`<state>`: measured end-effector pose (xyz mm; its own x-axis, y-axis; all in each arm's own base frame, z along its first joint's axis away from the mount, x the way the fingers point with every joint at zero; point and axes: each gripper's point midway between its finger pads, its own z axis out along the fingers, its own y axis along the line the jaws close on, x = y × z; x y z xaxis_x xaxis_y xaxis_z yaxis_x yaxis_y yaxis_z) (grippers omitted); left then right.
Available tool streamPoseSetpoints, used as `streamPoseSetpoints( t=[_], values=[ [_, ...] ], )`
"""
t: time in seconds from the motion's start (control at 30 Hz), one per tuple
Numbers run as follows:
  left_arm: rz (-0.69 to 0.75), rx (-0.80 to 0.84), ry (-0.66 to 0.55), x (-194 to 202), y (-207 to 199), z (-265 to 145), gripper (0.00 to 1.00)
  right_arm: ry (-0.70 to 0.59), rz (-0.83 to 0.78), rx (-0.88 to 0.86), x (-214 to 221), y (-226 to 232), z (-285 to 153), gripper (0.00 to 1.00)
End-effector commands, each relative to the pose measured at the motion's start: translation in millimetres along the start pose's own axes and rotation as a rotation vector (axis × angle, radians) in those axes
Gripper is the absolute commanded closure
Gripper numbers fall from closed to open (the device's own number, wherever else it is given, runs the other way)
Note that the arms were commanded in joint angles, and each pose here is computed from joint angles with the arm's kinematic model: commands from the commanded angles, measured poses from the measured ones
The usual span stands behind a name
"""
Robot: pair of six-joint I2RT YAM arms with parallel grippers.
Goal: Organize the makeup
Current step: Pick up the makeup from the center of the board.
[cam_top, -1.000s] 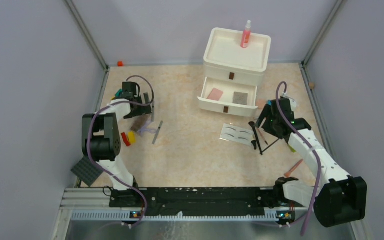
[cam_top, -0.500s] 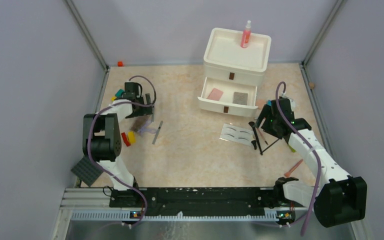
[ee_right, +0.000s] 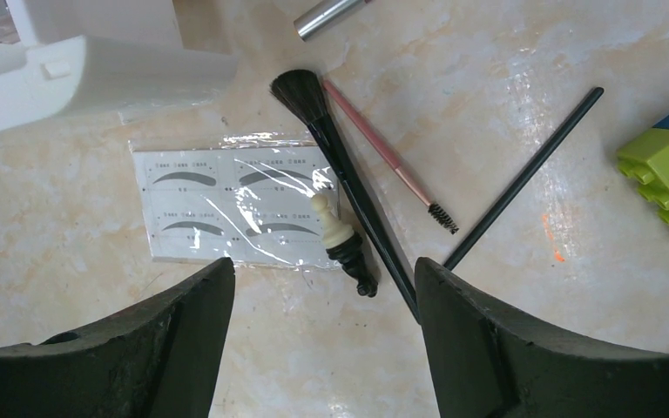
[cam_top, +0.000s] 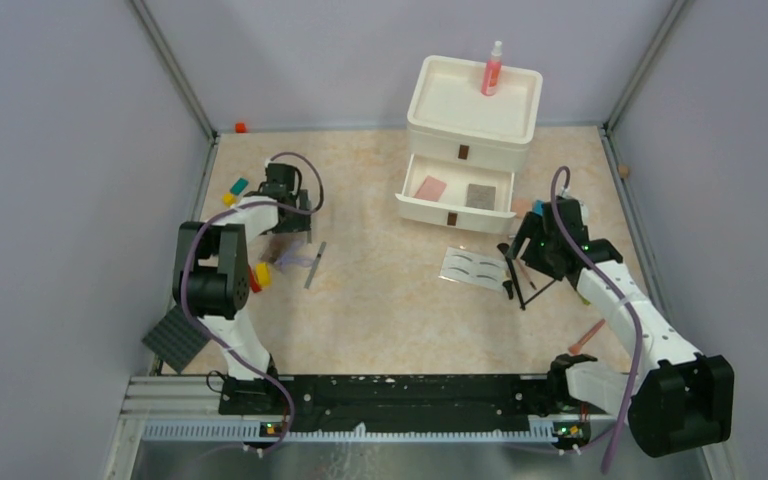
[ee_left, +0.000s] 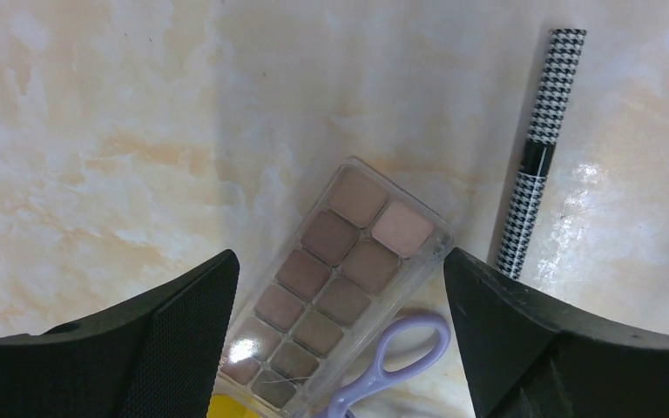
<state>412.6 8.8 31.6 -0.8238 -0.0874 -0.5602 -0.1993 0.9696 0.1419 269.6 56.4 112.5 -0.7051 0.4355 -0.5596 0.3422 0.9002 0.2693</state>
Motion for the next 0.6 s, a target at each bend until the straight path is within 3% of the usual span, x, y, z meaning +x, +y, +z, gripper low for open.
streamPoseSetpoints(
  t=[0.0,0.23,0.47,0.57],
  values=[
    [0.019,-0.082,0.097,27.0,14.7,11.4,0.08,-0.048,-0.005,-0.042,-10.0,6.9,-6.1,0.26],
    [0.004,-0.101,0.138,37.8,17.9,18.7,0.16,-0.055,-0.004,-0.04,-8.8,4.5,-8.7,0.26],
    [-0.073,-0.049,0.183,51.0,20.1,25.8,0.02,-0.061,-0.006,-0.055,-10.2,6.6,-11.0,0.26],
    [-0.124,0.022,0.198,55.2,18.6,29.9,0.01,-0.062,-0.007,-0.059,-10.8,7.5,-11.7,0.26]
  ],
)
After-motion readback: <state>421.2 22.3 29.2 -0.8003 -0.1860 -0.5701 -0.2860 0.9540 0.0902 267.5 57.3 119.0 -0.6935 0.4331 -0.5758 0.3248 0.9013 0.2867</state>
